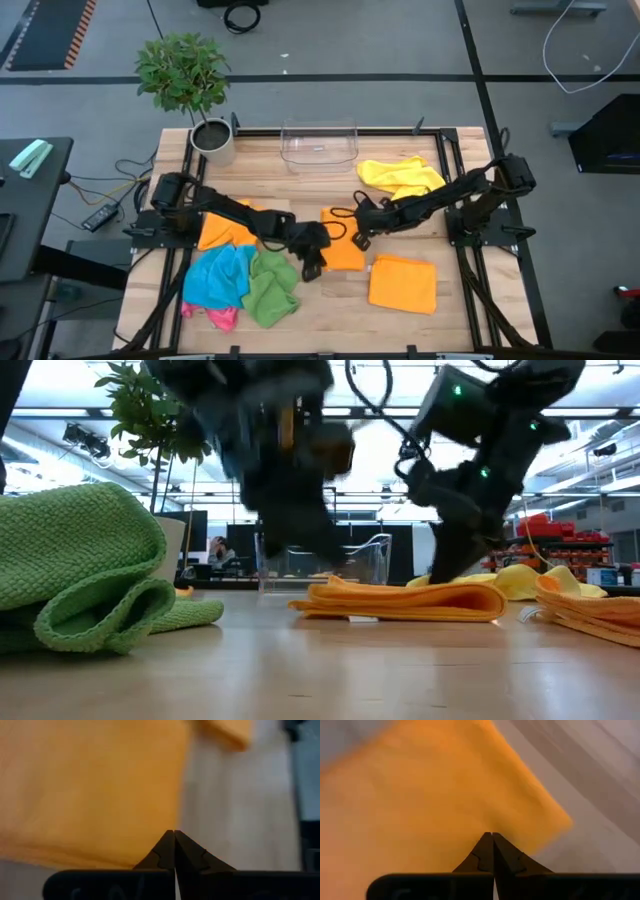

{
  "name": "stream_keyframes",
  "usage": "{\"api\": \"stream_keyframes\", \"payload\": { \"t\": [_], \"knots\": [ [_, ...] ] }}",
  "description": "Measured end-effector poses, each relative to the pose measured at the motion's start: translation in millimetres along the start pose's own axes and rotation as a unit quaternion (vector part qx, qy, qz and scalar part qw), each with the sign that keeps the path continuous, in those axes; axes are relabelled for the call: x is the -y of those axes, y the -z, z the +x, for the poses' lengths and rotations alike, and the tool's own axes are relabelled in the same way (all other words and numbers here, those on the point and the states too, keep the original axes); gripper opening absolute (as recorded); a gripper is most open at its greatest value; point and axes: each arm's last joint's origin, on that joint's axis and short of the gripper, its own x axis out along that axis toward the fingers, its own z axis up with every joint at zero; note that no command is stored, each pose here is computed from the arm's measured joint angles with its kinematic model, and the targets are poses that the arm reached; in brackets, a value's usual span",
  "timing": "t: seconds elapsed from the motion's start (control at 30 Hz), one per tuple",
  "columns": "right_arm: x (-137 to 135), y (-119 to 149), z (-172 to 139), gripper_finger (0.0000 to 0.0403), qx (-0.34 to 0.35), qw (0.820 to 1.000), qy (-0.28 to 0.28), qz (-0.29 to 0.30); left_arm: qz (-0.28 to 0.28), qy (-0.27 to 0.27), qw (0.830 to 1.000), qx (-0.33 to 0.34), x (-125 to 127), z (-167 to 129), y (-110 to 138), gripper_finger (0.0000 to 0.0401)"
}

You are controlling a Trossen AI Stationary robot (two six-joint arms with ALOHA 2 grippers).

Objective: Fold microfiber towels
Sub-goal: Fold the middle orange towel on the table

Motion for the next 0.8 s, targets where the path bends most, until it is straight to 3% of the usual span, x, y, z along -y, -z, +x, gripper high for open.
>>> {"api": "stream_keyframes", "payload": {
  "t": [0.2, 0.4, 0.67, 0.8],
  "knots": [
    [-28.6, 12.3, -21.1, 0.0001, 0.011, 0.998, -0.053, -0.012, 0.026, -0.085, 0.993, 0.072, -11.8, -27.3, -34.8, 0.0007],
    [-57.9, 39.7, -27.3, 0.0001, 0.020, 0.995, -0.101, -0.011, 0.016, -0.125, 0.991, 0.037, -51.4, -24.6, -35.6, 0.0007],
    [-67.9, 53.1, -16.9, 0.0001, 0.032, 0.995, -0.097, 0.016, 0.003, -0.150, 0.989, -0.006, -87.8, -16.9, -30.0, 0.0008],
    [-70.1, 63.7, -6.6, 0.0001, 0.014, 0.996, -0.085, 0.016, 0.000, -0.152, 0.988, 0.005, -94.6, -17.4, -33.9, 0.0005]
  ]
}}
